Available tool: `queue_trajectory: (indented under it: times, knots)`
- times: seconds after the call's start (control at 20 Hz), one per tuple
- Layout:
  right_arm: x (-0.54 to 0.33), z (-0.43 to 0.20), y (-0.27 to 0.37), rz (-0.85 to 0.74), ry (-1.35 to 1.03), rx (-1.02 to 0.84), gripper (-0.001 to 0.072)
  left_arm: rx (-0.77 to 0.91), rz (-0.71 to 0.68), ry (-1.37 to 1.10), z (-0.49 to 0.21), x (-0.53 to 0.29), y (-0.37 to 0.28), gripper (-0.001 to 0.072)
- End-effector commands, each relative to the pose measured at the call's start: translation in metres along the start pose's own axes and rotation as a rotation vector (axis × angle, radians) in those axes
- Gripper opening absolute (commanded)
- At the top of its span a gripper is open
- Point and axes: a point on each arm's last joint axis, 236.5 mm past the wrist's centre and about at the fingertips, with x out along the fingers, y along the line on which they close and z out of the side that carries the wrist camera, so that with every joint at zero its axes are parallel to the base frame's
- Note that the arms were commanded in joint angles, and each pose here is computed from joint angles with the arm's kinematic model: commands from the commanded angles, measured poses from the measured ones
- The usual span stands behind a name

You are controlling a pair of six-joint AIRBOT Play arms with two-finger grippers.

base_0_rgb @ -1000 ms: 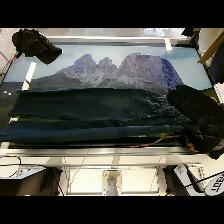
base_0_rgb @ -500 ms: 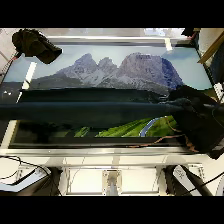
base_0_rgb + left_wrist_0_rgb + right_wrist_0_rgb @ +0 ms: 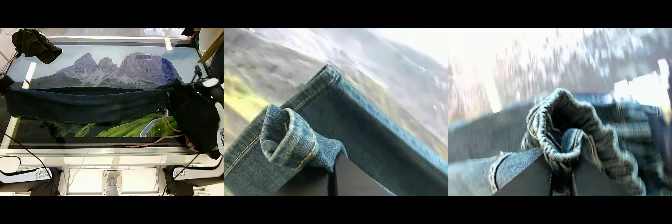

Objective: Fold the clothes and pants, and hang the long-sleeved shirts on hangers.

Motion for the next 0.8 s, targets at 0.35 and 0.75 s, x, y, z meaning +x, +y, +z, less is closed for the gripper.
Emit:
queue_trajectory:
  times: [0.35, 0.75]
  knots:
    - [0.06, 0.028, -0.035, -0.098, -0.038, 0.193, 0.0093, -0.142, -0.018, -0.059, 0.01, 0.032, -0.014, 0.0011]
    - [0.058, 0.044, -0.04, -0.111, -0.105, 0.228, 0.024, -0.171, -0.043, -0.091, 0.018, 0.04, -0.023, 0.0705]
